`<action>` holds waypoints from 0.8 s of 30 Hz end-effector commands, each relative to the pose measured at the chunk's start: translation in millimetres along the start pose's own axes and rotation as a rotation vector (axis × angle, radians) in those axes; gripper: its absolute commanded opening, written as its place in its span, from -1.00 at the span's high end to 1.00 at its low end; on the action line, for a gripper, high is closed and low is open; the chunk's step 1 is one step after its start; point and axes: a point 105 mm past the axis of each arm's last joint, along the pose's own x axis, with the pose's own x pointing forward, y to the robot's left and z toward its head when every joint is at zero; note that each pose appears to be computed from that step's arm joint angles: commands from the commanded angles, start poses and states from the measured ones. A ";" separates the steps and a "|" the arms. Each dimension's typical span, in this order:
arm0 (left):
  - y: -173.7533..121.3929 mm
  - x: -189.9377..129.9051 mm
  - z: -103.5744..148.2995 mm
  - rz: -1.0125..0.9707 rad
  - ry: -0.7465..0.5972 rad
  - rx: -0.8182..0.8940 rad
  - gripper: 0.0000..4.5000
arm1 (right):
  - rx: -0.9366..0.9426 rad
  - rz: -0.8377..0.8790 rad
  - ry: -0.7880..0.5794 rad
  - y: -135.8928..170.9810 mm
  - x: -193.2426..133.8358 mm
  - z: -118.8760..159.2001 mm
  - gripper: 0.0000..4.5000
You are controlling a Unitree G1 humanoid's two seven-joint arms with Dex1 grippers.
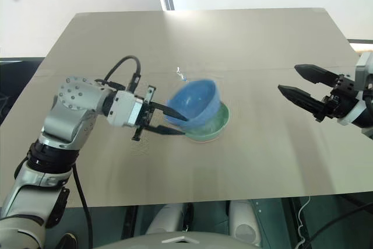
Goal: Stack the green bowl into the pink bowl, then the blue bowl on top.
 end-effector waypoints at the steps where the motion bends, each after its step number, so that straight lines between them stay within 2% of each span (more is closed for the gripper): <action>1: -4.2 -2.4 3.9 -0.021 0.011 0.008 -0.20 | -0.065 -0.009 -0.026 1.1 -3.3 15.0 -0.72; 7: 5.4 -14.2 2.9 0.081 -0.011 -0.130 -0.20 | -0.059 0.016 0.014 3.5 -4.8 4.4 -0.72; 10: 14.9 -27.2 -2.4 0.179 0.021 -0.167 -0.20 | -0.065 0.067 0.043 10.4 -6.0 0.7 -0.72; 14: 26.1 -54.2 -8.5 0.321 0.008 -0.322 -0.20 | -0.071 0.197 0.138 27.8 -10.0 -12.6 -0.72; 17: 30.2 -69.7 -13.7 0.401 0.017 -0.368 -0.20 | -0.070 0.248 0.162 33.6 -10.6 -16.1 -0.72; 24: 12.3 -112.5 -49.3 0.559 0.187 -0.508 -0.20 | -0.076 0.373 0.273 47.1 -15.5 -31.3 -0.72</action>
